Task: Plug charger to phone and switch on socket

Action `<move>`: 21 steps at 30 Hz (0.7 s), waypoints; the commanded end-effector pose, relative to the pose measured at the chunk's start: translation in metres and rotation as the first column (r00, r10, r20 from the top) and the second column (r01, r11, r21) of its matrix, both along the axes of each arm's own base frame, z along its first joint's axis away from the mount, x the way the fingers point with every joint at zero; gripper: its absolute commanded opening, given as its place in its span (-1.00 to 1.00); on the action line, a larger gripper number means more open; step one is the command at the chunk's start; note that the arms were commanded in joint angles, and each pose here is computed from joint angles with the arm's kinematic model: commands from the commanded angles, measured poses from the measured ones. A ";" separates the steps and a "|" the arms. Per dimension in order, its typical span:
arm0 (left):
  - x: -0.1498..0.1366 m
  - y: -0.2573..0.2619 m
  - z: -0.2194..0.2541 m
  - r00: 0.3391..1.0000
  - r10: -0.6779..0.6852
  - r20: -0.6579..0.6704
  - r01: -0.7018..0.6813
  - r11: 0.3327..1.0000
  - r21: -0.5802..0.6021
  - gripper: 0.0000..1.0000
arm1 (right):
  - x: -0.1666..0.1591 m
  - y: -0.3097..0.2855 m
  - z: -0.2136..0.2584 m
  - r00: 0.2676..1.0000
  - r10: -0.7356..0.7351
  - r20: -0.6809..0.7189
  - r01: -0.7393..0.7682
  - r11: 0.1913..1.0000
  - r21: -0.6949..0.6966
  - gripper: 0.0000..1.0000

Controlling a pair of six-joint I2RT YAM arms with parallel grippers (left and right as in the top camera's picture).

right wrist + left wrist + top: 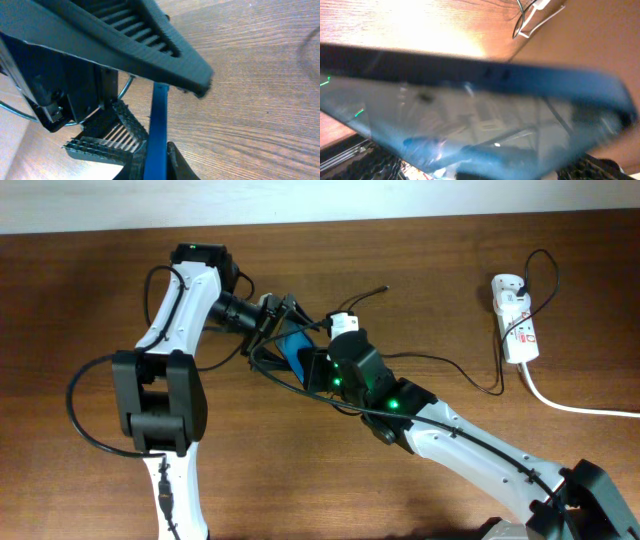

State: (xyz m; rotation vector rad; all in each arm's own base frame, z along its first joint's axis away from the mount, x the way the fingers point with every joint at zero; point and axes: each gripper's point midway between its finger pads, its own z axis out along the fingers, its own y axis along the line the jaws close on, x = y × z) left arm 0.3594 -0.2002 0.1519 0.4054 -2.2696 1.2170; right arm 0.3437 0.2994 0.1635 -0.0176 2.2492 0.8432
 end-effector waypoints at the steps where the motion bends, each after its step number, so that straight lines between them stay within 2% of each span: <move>1: 0.003 0.000 0.011 0.998 -0.006 0.064 0.006 1.000 -0.002 0.98 | -0.004 0.010 0.006 0.999 0.050 0.012 -0.051 0.999 0.016 -0.74; 4: 0.015 0.016 0.006 0.994 0.010 0.111 -0.014 0.999 0.037 0.98 | 0.003 0.002 0.006 1.000 0.002 0.029 -0.002 1.000 -0.005 -0.74; 7: 0.038 0.055 0.012 0.975 0.036 0.221 -0.065 0.990 0.123 0.99 | 0.014 -0.014 0.005 0.999 -0.041 0.021 0.041 0.999 -0.011 -0.78; 9: 0.051 0.079 0.040 0.928 0.036 0.371 -0.084 0.990 0.114 0.99 | 0.021 -0.031 0.005 0.997 -0.079 0.009 0.079 0.997 -0.021 -0.85; 12: 0.054 0.117 0.098 0.789 0.001 0.614 -0.114 0.983 0.146 0.99 | 0.028 -0.064 0.013 0.989 -0.148 -0.004 0.148 0.989 -0.032 -0.91; 15: 0.022 0.172 0.158 0.648 -0.089 0.756 -0.266 0.904 0.335 0.99 | 0.026 -0.082 0.030 0.983 -0.181 0.008 0.182 0.983 -0.022 -0.92; 17: -0.011 0.182 0.206 0.504 -0.161 0.849 -0.325 0.875 0.359 0.87 | 0.021 -0.084 0.039 0.984 -0.178 0.016 0.178 0.984 -0.012 -0.92; 19: -0.053 0.180 0.253 0.321 -0.273 0.907 -0.367 0.847 0.385 0.78 | 0.017 -0.083 0.042 0.987 -0.163 0.011 0.163 0.987 -0.005 -0.92; 21: -0.120 0.186 0.302 0.159 -0.410 0.898 -0.530 0.732 0.427 0.78 | 0.013 -0.083 0.042 0.988 -0.153 -0.002 0.153 0.988 -0.007 -0.92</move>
